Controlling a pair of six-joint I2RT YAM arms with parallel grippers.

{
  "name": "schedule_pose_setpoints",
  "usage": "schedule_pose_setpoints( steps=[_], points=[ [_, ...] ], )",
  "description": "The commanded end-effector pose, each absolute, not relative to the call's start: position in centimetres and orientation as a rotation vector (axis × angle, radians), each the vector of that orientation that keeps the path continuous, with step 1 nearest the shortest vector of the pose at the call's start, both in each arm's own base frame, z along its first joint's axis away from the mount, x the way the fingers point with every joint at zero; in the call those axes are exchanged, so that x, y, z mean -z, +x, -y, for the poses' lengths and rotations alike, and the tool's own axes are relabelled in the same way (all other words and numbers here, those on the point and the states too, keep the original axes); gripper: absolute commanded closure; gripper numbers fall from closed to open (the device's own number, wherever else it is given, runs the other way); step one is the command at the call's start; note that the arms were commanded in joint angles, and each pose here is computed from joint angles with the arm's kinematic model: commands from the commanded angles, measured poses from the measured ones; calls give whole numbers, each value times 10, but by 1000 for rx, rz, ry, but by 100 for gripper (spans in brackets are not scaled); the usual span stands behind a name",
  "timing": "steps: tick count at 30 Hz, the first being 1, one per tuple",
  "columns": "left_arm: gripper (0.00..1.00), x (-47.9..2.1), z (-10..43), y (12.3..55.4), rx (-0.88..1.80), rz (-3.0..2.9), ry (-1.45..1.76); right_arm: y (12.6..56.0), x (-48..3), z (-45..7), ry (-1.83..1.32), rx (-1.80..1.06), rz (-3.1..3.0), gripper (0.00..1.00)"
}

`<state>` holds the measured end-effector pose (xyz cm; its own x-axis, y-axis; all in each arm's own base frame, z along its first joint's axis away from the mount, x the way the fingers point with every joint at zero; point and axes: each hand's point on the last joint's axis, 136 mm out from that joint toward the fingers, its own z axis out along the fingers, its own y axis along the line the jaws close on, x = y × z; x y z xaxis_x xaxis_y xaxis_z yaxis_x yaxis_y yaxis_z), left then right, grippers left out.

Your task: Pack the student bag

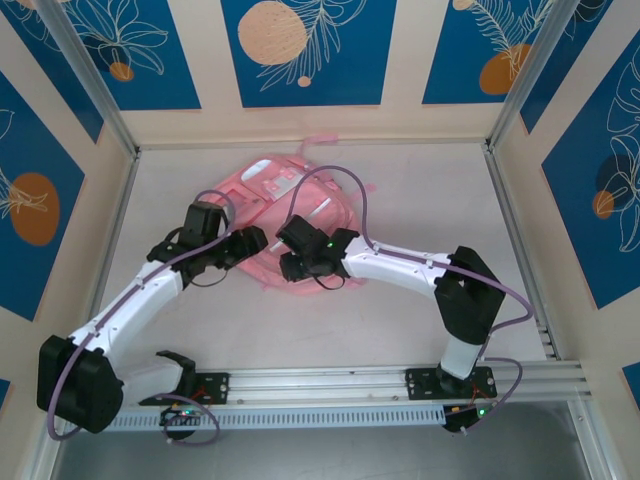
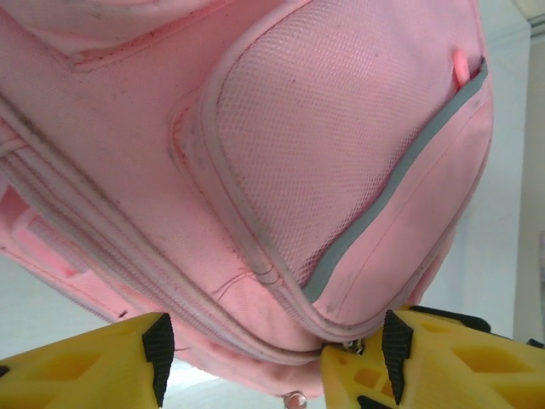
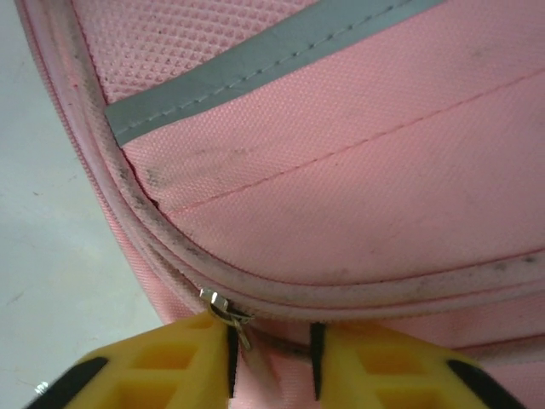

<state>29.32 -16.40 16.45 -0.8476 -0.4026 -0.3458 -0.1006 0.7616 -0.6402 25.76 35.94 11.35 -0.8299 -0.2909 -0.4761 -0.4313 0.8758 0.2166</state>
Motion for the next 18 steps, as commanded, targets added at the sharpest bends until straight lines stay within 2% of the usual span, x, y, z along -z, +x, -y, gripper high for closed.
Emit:
schedule_pose_setpoints(
  steps=[1, 6, 13, 15, 18],
  points=[
    [36, -168, 176, 302, 965, -2453, -417, 266, -119, -360, -537, -407, -2580, 79],
    [40, -159, 185, 310, 981, -2462, -419, 270, -120, -351, -537, -337, -2568, 98],
    [54, -141, 195, 322, 999, -2504, -427, 270, -126, -337, -522, -322, -2566, 100],
    [63, -137, 194, 327, 975, -2509, -429, 269, -127, -335, -521, -327, -2566, 100],
    [87, -132, 188, 332, 905, -2522, -429, 272, -127, -323, -504, -285, -2567, 100]
  ],
)
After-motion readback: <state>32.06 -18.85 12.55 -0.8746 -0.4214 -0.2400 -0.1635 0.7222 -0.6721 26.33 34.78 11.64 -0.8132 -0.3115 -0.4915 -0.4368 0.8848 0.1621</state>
